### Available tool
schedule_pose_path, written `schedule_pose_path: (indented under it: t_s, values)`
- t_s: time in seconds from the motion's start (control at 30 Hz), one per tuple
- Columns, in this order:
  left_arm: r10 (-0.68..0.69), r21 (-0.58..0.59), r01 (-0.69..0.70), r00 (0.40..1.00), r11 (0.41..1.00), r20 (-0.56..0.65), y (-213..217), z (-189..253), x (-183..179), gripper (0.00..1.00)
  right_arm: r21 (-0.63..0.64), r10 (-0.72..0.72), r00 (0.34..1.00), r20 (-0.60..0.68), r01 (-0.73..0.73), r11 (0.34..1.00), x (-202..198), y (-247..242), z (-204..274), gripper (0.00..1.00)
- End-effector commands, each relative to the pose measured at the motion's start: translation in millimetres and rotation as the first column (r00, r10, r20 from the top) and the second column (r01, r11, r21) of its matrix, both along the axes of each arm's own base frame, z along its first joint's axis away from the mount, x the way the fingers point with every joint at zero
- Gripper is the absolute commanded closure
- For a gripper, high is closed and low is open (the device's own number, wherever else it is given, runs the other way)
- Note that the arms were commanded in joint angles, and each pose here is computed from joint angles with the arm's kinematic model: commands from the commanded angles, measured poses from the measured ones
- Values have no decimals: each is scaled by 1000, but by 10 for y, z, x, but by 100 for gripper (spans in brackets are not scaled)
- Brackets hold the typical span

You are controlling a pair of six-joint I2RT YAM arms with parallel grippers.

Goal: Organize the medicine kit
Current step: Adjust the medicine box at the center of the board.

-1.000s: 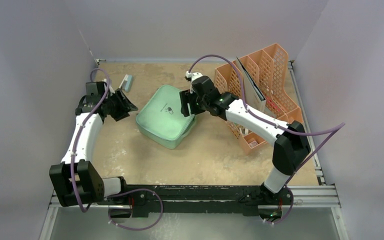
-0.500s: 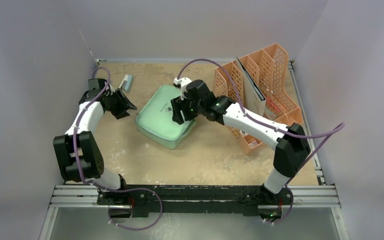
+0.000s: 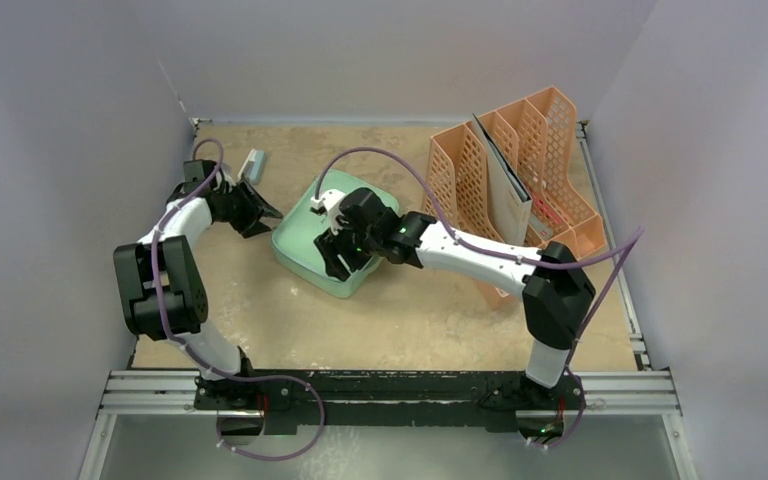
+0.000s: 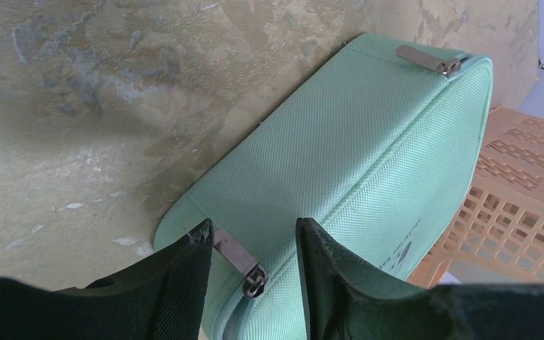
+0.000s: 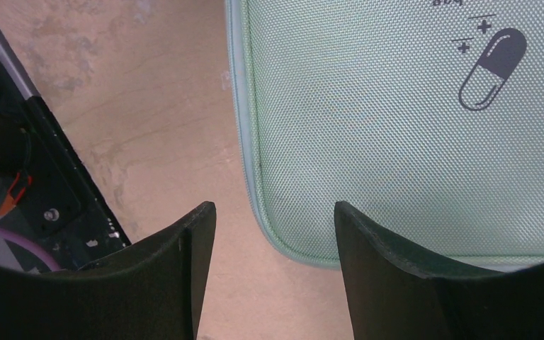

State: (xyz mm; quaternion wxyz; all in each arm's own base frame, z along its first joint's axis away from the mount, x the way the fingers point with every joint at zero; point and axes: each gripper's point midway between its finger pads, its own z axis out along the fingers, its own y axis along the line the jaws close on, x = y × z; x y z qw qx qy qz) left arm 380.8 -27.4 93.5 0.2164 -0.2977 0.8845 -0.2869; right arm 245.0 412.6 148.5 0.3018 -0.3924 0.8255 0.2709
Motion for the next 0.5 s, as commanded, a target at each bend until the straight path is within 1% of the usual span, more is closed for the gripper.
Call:
schedule_pose_path:
  t_s: [0.0, 0.1, 0.23, 0.47]
  values:
    - [13, -67, -11, 999, 998, 32, -30, 65, 133, 55, 37, 37, 998, 54, -39, 999, 50, 153, 131, 35]
    - [11, -102, -10, 1000, 995, 11, -76, 6, 112, 59, 10, 47, 998, 52, -47, 999, 29, 194, 12, 35]
    - [12, -116, -13, 1000, 993, -10, -94, -50, 66, 67, -22, 53, 996, 74, -51, 998, 2, 227, -55, 35]
    - [1, -124, -2, 1000, 992, -13, -119, -12, 7, 90, -50, 47, 996, 81, -43, 998, -17, 238, -153, 35]
